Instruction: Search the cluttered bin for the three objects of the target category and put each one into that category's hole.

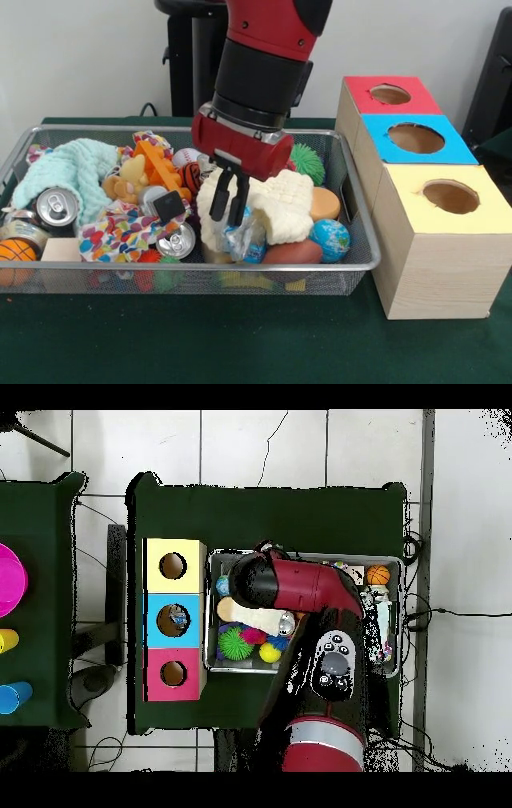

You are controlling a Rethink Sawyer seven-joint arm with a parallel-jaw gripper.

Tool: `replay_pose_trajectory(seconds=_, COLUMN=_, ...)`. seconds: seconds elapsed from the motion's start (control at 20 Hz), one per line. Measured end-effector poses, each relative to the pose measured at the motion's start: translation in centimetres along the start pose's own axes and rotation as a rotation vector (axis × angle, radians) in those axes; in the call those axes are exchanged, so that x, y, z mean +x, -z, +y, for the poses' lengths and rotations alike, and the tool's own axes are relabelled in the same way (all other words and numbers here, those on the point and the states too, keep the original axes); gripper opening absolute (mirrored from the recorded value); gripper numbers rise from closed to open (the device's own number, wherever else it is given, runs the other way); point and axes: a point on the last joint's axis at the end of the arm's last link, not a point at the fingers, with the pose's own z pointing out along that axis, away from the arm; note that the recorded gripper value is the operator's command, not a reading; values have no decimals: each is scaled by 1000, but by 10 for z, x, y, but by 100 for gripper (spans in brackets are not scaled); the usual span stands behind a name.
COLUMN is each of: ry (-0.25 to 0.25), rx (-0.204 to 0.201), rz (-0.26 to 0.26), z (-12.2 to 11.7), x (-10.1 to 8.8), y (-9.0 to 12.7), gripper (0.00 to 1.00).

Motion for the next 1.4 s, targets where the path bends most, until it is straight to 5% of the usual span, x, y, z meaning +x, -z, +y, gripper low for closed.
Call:
replay_pose_trajectory(seconds=0.3, ry=-6, rx=15, rz=29, z=-12, x=12, y=-27, gripper=0)
replay_pose_trajectory(seconds=0.6, ry=-8, rx=13, rz=25, z=-13, x=11, y=-26, gripper=0)
replay_pose_trajectory(seconds=1.4, ry=-2, rx=-47, rz=-81, z=13, x=-25, y=45, gripper=0)
